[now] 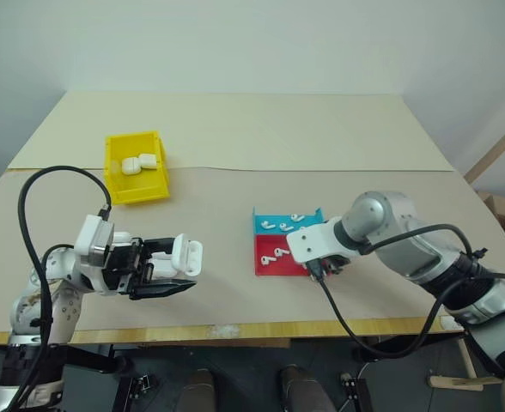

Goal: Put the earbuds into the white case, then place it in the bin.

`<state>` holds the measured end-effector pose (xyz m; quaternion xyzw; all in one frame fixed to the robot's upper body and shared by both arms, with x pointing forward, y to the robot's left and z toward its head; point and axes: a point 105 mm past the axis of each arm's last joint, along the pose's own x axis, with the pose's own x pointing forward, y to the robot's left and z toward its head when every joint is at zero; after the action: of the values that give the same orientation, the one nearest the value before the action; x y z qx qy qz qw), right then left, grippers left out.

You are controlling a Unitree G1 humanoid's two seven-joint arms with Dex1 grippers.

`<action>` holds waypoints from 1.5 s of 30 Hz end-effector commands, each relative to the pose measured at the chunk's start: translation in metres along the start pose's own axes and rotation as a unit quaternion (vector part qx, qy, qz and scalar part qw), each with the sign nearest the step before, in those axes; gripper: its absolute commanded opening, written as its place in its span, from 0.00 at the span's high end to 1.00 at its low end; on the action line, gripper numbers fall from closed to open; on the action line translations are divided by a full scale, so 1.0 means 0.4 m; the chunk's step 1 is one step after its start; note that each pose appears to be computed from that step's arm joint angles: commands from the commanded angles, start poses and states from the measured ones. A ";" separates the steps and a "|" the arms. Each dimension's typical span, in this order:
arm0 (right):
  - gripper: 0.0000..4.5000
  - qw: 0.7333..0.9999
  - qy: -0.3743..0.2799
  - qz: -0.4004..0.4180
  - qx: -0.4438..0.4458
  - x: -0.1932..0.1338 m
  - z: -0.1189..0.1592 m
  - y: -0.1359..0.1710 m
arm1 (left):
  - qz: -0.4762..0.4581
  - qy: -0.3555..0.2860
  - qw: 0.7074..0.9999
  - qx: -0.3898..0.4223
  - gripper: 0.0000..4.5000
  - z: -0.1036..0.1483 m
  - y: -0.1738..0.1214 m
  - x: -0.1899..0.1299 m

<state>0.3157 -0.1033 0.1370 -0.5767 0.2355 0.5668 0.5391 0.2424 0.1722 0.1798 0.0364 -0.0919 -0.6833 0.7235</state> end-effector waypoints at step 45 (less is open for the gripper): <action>0.55 0.999 0.018 -0.004 -0.044 -0.015 -0.001 -0.048 | 0.016 0.012 0.999 0.026 0.39 0.013 -0.008 0.001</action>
<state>0.3279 -0.1025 0.1321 -0.5994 0.2412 0.5716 0.5057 0.2417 0.1724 0.1771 0.0404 -0.0865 -0.6681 0.7380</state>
